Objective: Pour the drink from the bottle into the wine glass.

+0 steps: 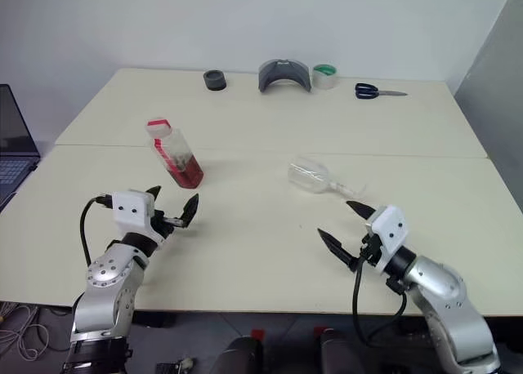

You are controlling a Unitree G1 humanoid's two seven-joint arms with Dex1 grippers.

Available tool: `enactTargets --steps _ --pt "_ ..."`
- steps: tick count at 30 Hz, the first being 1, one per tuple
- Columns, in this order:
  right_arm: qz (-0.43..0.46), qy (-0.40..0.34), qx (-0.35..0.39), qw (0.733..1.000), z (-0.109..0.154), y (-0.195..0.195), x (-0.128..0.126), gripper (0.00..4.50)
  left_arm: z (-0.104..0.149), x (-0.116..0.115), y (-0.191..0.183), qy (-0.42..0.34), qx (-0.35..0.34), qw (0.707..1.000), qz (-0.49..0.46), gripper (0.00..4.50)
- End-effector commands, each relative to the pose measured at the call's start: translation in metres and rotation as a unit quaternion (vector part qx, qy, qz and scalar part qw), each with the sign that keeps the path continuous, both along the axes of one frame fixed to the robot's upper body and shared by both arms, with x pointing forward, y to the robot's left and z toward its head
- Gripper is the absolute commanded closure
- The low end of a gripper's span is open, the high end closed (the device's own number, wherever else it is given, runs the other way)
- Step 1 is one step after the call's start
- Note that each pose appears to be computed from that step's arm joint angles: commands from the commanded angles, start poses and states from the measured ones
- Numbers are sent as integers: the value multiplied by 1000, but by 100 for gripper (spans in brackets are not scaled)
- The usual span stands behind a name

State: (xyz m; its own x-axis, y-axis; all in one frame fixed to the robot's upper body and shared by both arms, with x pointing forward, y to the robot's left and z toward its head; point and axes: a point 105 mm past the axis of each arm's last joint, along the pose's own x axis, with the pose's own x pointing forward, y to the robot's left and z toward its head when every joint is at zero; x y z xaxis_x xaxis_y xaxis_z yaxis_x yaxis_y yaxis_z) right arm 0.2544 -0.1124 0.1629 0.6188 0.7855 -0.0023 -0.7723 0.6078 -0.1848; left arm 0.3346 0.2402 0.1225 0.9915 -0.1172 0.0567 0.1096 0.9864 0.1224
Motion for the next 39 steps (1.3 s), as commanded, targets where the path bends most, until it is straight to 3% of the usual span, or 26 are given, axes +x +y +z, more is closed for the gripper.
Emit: enactTargets --steps 1,16,39 --pt "47 7 4 999 15 8 -7 0 9 4 9 -7 -14 1000 15 2" --pt "91 2 13 996 27 33 5 0 22 27 15 -9 8 1000 13 2" --pt "133 -30 4 991 42 54 10 0 68 70 3 -37 26 999 -26 2"
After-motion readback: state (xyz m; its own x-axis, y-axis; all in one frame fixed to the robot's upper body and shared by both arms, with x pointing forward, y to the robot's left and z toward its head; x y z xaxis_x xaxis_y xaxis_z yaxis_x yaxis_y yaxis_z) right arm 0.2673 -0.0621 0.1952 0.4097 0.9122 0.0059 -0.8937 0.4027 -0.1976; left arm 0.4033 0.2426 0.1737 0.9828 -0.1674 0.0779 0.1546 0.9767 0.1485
